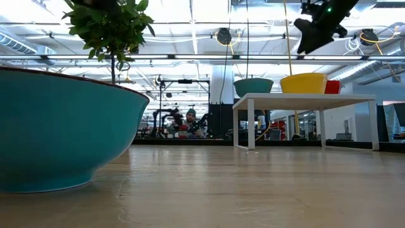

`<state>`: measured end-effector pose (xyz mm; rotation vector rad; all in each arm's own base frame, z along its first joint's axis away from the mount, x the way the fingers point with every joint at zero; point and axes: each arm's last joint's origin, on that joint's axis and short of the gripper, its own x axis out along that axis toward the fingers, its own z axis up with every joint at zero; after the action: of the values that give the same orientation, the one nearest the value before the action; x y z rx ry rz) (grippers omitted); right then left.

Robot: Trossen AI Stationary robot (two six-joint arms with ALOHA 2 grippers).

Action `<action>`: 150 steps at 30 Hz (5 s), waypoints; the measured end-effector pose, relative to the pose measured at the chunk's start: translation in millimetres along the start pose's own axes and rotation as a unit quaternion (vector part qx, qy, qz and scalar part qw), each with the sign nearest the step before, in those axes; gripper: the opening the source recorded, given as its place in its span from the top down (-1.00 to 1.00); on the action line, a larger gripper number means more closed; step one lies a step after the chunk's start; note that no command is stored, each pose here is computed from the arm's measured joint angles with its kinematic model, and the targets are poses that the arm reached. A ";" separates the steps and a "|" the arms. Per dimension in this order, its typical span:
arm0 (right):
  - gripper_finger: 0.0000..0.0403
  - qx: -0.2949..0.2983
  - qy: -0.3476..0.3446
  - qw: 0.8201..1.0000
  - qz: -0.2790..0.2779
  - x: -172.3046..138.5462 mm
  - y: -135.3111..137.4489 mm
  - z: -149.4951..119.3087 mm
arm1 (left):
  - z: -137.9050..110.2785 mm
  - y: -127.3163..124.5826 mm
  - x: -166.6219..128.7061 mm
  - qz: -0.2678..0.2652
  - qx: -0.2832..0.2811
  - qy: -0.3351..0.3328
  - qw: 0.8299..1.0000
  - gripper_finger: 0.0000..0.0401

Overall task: Pick & Place Mini bowls
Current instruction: Stack the blue bowl on the blue bowl on the shelf

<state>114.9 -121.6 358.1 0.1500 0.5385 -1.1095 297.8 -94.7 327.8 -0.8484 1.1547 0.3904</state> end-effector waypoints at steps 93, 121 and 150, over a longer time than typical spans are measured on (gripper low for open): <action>0.36 -0.032 -0.067 0.976 0.203 -4.6 12.5 12.3 | 131.8 12.6 165.9 0.085 0.137 -0.132 0.978 0.88; 0.36 -0.023 -0.059 0.977 0.205 -4.5 12.5 11.1 | 121.7 19.9 167.5 0.118 0.041 -0.099 0.987 0.75; 0.36 -0.055 -0.003 0.891 0.450 22.1 81.8 -22.9 | 78.6 -1.8 2.1 -0.042 0.078 -0.163 0.983 0.46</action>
<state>186.5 -94.1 315.6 0.2629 0.4437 -0.1686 349.9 -36.8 338.3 -0.6636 0.8308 0.3492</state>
